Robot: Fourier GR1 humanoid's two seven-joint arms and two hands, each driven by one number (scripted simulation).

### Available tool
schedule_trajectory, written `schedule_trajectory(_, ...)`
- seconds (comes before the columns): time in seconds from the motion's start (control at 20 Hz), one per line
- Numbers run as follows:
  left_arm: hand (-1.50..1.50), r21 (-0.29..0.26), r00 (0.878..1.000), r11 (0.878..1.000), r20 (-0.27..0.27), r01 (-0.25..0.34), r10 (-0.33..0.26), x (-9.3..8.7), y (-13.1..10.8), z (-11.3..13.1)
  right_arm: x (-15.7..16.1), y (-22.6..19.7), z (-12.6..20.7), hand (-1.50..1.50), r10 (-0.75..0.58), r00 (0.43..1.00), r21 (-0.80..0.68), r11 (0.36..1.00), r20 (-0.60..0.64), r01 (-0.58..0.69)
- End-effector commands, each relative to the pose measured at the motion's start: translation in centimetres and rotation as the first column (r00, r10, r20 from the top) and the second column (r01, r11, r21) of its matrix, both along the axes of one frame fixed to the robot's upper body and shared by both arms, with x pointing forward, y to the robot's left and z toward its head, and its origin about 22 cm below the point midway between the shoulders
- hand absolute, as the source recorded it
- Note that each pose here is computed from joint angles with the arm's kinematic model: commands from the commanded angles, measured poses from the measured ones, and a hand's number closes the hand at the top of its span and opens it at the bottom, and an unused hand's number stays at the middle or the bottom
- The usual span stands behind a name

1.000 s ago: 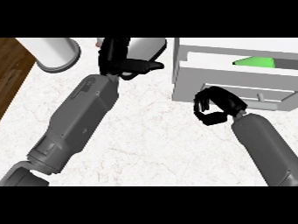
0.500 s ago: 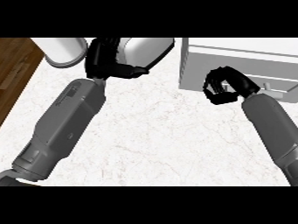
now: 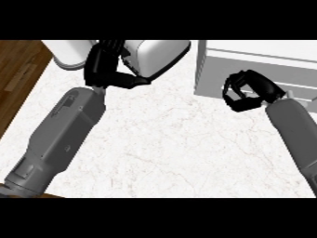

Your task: Pick up the cup, place it into the drawer and close the drawer

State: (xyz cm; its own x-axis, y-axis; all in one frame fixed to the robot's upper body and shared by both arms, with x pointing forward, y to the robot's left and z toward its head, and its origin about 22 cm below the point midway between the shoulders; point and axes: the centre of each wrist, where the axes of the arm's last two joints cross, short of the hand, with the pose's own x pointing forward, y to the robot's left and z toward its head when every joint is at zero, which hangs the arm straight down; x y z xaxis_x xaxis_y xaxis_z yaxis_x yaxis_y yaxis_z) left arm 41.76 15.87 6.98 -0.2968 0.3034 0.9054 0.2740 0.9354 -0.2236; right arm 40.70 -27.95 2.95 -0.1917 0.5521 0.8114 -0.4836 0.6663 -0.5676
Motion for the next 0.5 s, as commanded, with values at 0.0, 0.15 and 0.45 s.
schedule_trajectory(0.0, -1.50, -0.008, 1.000, 1.000, 0.000, 0.025, -0.025, -0.4, 0.2, -0.3, 3.3, -2.8, 8.9, 1.50, -0.186, 0.964, -0.028, 0.981, 0.189, 0.195)
schedule_trajectory(0.15, -1.50, -0.007, 1.000, 1.000, -0.006, 0.019, -0.019, -0.5, 0.8, -0.7, 3.0, -3.6, 9.2, 1.50, -0.173, 0.966, -0.010, 0.984, 0.191, 0.178)
schedule_trajectory(0.45, -1.50, -0.017, 0.999, 0.999, -0.010, 0.044, -0.044, -0.8, 0.8, -1.1, 3.0, -4.1, 10.3, 1.50, -0.159, 0.971, 0.016, 0.987, 0.177, 0.159)
